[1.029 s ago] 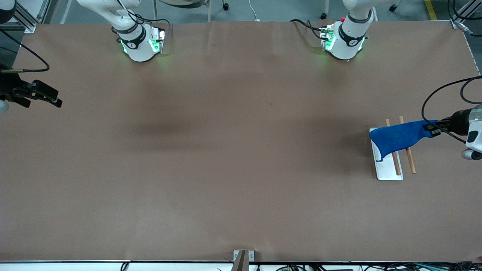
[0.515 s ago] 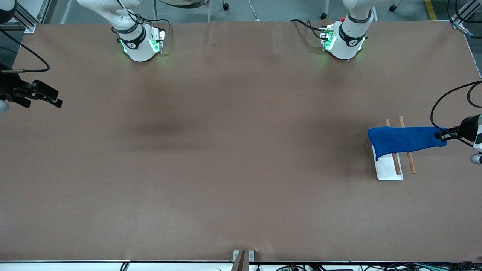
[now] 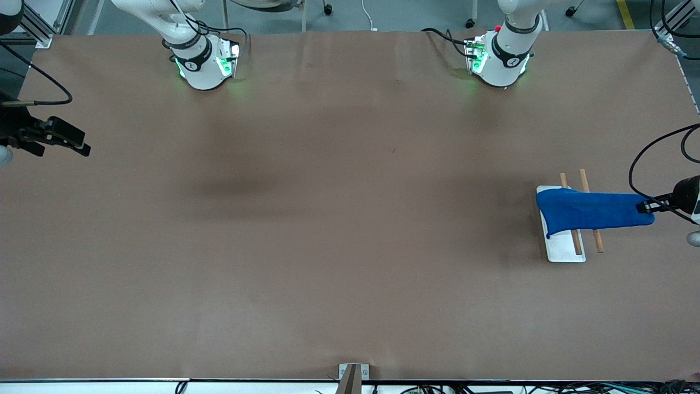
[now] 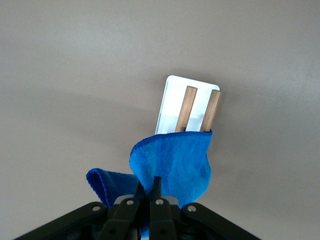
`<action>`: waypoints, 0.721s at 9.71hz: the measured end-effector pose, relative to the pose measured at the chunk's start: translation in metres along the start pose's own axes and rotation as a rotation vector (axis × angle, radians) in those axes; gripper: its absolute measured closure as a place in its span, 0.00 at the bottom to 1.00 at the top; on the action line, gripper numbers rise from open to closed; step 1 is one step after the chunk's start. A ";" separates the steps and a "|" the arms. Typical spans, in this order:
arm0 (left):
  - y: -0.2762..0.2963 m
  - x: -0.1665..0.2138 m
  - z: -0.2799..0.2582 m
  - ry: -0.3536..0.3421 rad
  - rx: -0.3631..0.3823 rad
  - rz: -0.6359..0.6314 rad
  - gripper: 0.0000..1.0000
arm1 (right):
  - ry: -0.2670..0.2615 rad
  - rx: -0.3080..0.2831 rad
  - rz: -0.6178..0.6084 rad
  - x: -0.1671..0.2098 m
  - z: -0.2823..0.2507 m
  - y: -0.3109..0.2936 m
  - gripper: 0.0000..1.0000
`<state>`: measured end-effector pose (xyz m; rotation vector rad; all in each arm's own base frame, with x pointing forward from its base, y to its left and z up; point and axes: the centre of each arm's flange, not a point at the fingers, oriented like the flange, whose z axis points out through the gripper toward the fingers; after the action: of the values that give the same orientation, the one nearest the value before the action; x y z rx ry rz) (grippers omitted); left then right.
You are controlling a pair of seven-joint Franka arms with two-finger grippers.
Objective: Right arm passes towel to left arm to hang
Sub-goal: 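Lower the towel across the dowels and drape it with the left gripper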
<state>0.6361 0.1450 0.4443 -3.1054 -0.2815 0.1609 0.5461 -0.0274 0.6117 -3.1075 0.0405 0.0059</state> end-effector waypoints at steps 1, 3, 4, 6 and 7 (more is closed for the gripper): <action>0.000 0.001 -0.003 0.007 0.000 0.008 0.96 | 0.000 0.000 0.000 0.000 0.000 0.000 0.00; 0.000 0.002 0.002 0.003 0.002 0.023 0.96 | -0.001 0.000 0.000 0.000 0.000 0.000 0.00; -0.006 0.006 0.011 0.000 0.006 0.046 0.96 | -0.001 0.000 0.000 0.000 0.001 0.000 0.00; -0.034 0.009 0.027 -0.014 0.015 0.088 0.96 | -0.001 0.000 0.001 0.000 0.001 0.000 0.00; -0.047 0.008 0.029 -0.018 0.020 0.103 0.96 | -0.001 0.000 0.001 0.000 0.001 0.000 0.00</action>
<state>0.6324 0.1932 0.4162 -3.1007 -0.1195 0.1920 0.5460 -0.0277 0.6111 -3.1074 0.0416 0.0079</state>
